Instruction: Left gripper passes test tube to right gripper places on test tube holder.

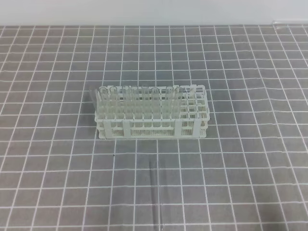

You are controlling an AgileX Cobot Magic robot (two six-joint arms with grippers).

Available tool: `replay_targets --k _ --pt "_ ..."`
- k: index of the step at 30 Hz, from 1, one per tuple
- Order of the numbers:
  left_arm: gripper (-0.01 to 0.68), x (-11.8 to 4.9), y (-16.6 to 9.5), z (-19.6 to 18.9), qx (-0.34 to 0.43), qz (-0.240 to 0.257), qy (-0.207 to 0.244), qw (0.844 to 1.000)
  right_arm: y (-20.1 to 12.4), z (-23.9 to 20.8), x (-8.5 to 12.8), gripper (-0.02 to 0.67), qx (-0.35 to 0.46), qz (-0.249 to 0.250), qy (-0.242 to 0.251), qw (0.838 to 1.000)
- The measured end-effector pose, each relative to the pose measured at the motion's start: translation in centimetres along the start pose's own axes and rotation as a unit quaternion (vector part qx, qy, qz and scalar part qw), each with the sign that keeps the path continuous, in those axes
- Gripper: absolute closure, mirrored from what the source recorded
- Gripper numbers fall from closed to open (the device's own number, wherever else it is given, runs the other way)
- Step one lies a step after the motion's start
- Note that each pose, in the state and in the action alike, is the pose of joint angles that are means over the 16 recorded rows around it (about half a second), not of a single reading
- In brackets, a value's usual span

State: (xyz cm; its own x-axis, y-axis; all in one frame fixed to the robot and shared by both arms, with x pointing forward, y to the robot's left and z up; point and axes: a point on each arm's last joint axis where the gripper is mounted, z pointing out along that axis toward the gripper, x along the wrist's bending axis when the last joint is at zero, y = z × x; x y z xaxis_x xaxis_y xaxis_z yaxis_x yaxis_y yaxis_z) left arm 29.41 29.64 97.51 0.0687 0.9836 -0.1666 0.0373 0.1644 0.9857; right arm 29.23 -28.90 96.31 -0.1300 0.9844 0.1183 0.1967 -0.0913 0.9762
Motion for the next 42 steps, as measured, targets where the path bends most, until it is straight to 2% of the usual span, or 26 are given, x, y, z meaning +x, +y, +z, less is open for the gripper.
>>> replay_targets --k 3,9,15,20,26,32,38,42 --pt "0.674 0.0 0.2 0.0 -0.015 -0.034 -0.002 0.999 0.3 0.0 0.1 0.662 -0.013 0.019 0.005 1.0" --pt "0.674 0.0 0.4 -0.1 -0.031 -0.073 -0.004 0.997 0.9 -0.1 0.3 0.662 -0.047 0.087 0.02 0.995" --pt "0.674 0.0 0.7 -0.2 -0.052 -0.125 -0.007 0.991 1.9 -0.2 0.2 0.662 -0.097 0.174 0.031 0.979" --pt "0.673 0.0 0.7 -0.1 -0.049 -0.13 -0.007 0.99 2.4 -0.3 0.1 0.662 -0.12 0.222 0.034 0.967" --pt "0.673 -0.2 1.4 -0.1 -0.032 -0.137 -0.009 0.99 2.8 -0.4 0.3 0.662 -0.11 0.225 0.042 0.967" --pt "0.673 -0.8 3.4 0.4 0.016 -0.137 -0.011 0.99 4.4 -0.3 1.1 0.662 -0.055 0.215 0.055 0.973" --pt "0.673 -1.7 5.8 2.3 0.124 -0.12 -0.008 0.985 7.1 0.6 2.1 0.662 0.039 0.189 0.064 0.979" --pt "0.673 -2.3 6.6 4.5 0.219 -0.096 -0.014 0.971 8.7 2.1 2.6 0.662 0.117 0.167 0.062 0.977"
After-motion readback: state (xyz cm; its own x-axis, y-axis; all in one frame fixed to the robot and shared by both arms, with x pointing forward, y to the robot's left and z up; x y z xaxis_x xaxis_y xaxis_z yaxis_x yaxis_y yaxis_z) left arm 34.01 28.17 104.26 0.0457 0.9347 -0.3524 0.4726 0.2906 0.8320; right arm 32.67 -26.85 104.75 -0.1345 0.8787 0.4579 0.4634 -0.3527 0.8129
